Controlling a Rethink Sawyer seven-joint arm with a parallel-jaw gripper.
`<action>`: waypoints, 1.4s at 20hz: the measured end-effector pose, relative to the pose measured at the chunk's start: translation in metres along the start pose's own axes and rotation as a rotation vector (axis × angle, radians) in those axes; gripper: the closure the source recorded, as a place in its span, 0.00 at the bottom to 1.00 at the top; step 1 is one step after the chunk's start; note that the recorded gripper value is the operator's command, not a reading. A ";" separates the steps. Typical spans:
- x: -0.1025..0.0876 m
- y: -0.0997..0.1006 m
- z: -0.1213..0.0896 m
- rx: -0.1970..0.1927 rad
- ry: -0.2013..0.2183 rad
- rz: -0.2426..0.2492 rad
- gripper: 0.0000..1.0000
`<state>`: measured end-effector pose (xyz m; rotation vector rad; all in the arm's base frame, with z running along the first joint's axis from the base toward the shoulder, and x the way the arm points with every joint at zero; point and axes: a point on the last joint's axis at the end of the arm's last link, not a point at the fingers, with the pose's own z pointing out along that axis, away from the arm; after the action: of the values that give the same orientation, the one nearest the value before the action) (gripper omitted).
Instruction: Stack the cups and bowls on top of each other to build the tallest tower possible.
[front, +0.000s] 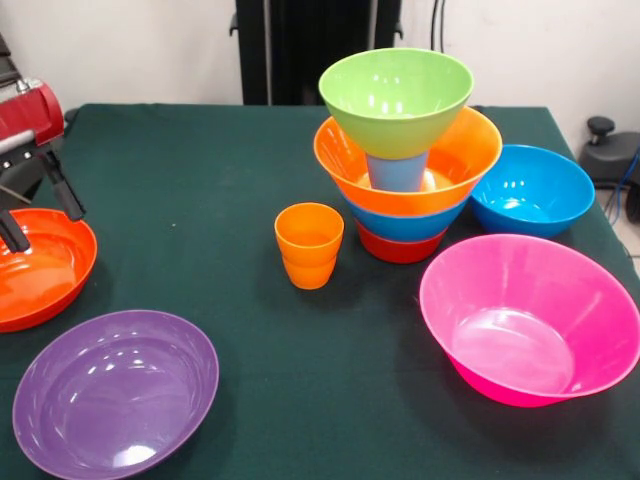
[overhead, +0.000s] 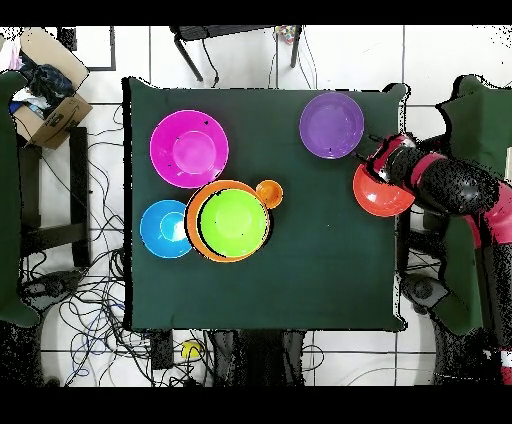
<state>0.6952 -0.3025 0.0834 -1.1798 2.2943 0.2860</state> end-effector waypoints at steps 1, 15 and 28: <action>0.005 0.001 0.002 -0.002 0.010 0.001 0.00; 0.038 0.011 0.007 -0.021 0.072 0.029 0.00; 0.055 0.017 -0.012 -0.017 0.113 0.023 0.00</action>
<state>0.6518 -0.3350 0.0619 -1.2061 2.4084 0.2534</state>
